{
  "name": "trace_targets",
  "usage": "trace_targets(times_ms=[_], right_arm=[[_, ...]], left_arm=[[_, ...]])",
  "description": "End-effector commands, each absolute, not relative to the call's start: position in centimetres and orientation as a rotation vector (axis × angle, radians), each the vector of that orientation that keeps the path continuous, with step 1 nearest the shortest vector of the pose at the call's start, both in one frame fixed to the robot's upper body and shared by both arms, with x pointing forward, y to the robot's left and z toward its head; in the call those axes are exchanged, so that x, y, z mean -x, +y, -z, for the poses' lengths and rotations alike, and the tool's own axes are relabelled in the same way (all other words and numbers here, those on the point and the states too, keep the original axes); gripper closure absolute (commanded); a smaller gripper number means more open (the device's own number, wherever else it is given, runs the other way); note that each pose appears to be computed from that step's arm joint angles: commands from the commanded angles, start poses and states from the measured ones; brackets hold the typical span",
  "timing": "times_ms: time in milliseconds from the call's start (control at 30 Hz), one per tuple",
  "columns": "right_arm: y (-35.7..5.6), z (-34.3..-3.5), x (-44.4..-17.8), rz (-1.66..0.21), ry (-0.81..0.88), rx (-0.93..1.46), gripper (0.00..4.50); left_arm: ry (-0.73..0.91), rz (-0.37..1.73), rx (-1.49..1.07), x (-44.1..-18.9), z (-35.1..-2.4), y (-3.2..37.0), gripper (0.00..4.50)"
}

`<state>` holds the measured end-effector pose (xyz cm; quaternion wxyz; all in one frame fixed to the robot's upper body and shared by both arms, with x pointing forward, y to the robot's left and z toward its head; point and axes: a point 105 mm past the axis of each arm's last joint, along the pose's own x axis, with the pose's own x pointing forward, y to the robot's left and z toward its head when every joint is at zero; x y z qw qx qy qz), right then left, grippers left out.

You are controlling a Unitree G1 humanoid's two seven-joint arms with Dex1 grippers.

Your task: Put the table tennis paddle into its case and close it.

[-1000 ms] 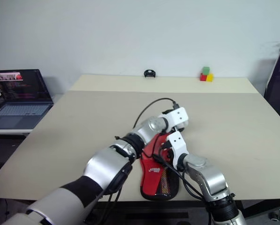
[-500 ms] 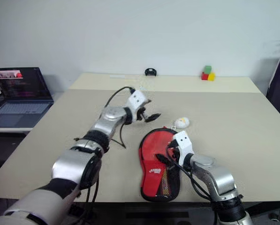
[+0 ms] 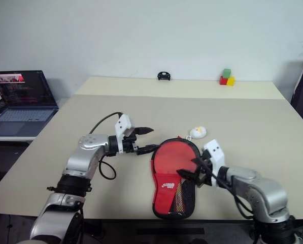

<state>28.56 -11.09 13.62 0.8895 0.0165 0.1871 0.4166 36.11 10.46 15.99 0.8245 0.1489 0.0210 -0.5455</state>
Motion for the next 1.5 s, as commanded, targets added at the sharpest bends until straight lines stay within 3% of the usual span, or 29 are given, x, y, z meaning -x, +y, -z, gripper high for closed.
trace_targets(times_ms=[33, 233, 667, 933, 1233, 1500], right_arm=[[-12.3, -16.9, -28.7, -0.877, 0.287, 0.017, 0.00], [-15.0, -18.3, -30.2, -0.771, 0.253, 0.064, 0.00], [-15.4, -19.8, -32.0, -0.697, 0.187, 0.083, 0.00], [-14.8, -20.9, -36.5, -0.626, 0.140, 0.062, 0.00], [-13.5, -18.6, -44.3, -0.507, 0.148, 0.004, 0.00], [-13.9, -16.9, -47.4, -0.368, 0.179, 0.022, 0.00]], left_arm=[[0.018, 1.263, -0.389, -34.2, -16.4, 8.8, 0.17], [0.041, 1.291, -0.380, -34.8, -14.2, 5.8, 0.17], [0.139, 1.354, -0.407, -36.5, -9.5, 2.4, 0.17], [0.147, 1.375, -0.451, -35.8, -7.5, 2.5, 0.17], [0.146, 1.375, -0.453, -35.3, -7.1, 2.4, 0.17], [0.147, 1.381, -0.454, -34.7, -6.8, 2.5, 0.17]])
